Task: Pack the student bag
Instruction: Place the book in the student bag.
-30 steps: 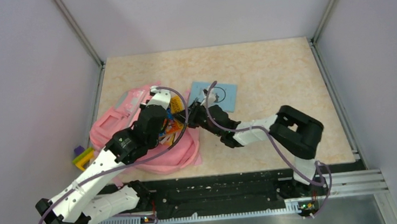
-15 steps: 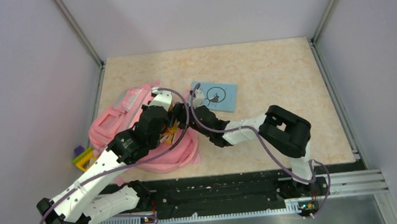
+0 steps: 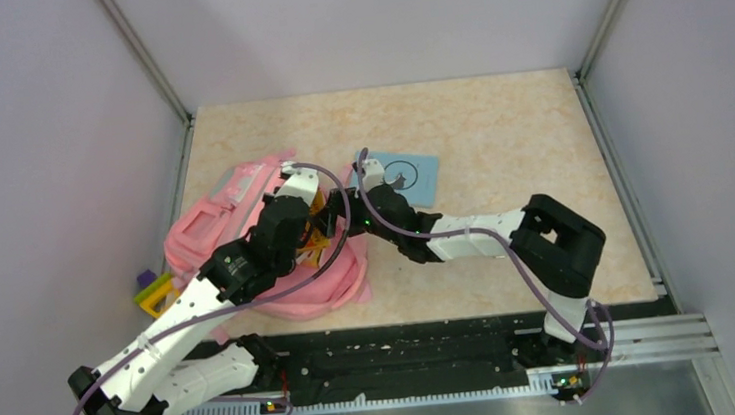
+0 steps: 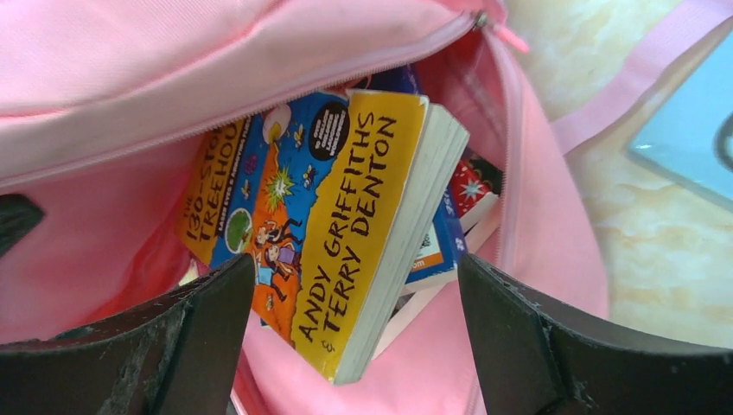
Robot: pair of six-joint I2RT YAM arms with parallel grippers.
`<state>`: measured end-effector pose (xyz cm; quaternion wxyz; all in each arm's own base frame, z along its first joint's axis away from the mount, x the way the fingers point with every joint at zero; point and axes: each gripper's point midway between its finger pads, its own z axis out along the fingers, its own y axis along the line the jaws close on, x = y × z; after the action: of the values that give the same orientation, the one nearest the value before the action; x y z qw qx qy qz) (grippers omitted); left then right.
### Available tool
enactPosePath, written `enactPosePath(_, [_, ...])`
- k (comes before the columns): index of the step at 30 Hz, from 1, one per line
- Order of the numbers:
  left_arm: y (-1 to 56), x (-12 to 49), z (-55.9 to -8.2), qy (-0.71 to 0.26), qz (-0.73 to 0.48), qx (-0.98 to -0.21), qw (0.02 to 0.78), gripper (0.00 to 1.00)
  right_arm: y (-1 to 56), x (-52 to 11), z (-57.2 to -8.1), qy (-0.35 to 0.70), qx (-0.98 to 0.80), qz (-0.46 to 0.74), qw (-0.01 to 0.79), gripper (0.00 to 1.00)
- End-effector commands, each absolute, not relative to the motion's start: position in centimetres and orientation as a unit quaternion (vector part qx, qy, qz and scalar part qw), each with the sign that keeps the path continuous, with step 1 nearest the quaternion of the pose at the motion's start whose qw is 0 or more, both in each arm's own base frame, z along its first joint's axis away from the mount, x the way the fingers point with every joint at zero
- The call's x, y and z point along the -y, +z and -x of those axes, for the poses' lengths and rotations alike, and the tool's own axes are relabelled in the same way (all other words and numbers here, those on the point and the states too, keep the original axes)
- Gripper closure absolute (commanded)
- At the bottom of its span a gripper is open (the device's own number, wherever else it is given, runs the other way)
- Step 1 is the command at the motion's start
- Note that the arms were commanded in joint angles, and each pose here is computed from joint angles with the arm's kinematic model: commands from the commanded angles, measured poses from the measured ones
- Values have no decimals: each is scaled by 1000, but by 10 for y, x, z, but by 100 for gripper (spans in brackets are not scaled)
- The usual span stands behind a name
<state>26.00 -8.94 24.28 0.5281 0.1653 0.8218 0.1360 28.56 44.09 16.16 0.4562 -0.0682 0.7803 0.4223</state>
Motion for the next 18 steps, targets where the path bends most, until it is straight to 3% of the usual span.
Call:
enactPosePath(1, [259,99,-271,107,-134,-807,565,100,145,-465,-282,434,-794,99,414,15])
enactPosePath(18, [253,114,-268,70,-159,-810,560,100,90,-525,-294,460,-810,96,353,13])
